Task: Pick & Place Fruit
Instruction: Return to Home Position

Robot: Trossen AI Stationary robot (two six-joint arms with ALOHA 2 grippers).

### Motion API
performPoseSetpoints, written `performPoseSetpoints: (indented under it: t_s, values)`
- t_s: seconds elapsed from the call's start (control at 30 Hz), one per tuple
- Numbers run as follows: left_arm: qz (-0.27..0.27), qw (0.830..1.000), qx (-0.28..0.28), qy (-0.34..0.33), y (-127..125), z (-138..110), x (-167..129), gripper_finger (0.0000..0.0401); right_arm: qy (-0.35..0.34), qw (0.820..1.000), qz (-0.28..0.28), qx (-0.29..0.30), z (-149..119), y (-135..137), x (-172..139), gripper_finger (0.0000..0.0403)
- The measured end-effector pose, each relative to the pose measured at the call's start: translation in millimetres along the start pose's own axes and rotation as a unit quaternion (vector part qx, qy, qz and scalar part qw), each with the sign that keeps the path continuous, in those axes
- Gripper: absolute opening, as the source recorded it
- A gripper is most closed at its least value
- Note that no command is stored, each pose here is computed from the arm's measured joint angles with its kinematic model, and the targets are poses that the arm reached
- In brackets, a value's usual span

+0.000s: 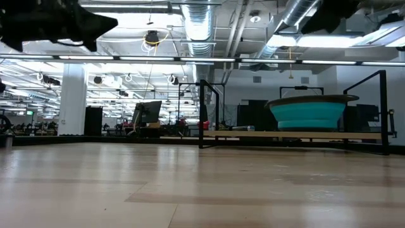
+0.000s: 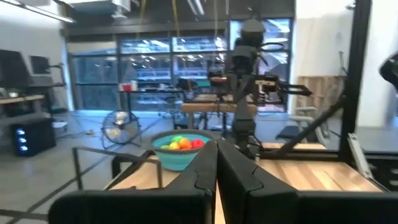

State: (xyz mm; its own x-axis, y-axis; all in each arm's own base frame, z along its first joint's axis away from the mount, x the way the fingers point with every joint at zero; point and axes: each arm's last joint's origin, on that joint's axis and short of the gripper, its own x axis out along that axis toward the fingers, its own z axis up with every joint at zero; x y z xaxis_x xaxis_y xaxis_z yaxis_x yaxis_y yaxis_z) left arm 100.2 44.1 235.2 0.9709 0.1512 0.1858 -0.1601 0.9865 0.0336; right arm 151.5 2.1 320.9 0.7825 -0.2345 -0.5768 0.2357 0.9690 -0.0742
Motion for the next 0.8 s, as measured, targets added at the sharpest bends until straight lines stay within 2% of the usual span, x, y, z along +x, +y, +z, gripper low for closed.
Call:
performPoseSetpoints:
  t_s: [0.33,0.6,0.73,0.8]
  values:
    - [0.092,0.994,0.012,-0.061,-2.0,-13.7,-22.6,0.0001,-0.023,1.0,-0.009,0.009,-1.0,-4.1,-10.9,0.0]
    - [0.148,0.987,0.013,-0.067,0.2,-20.3,-26.8,0.0,-0.033,0.999,-0.011,0.015,-2.0,-6.0,-16.0,0.0]
    - [0.207,0.976,0.016,-0.068,3.4,-20.3,-28.0,0.0,-0.035,0.999,-0.01,0.029,-2.1,-6.3,-16.8,0.0]
    - [0.219,0.974,0.02,-0.059,4.1,-21.9,-28.1,0.0,-0.037,0.999,-0.01,0.031,-2.3,-6.7,-18.1,0.0]
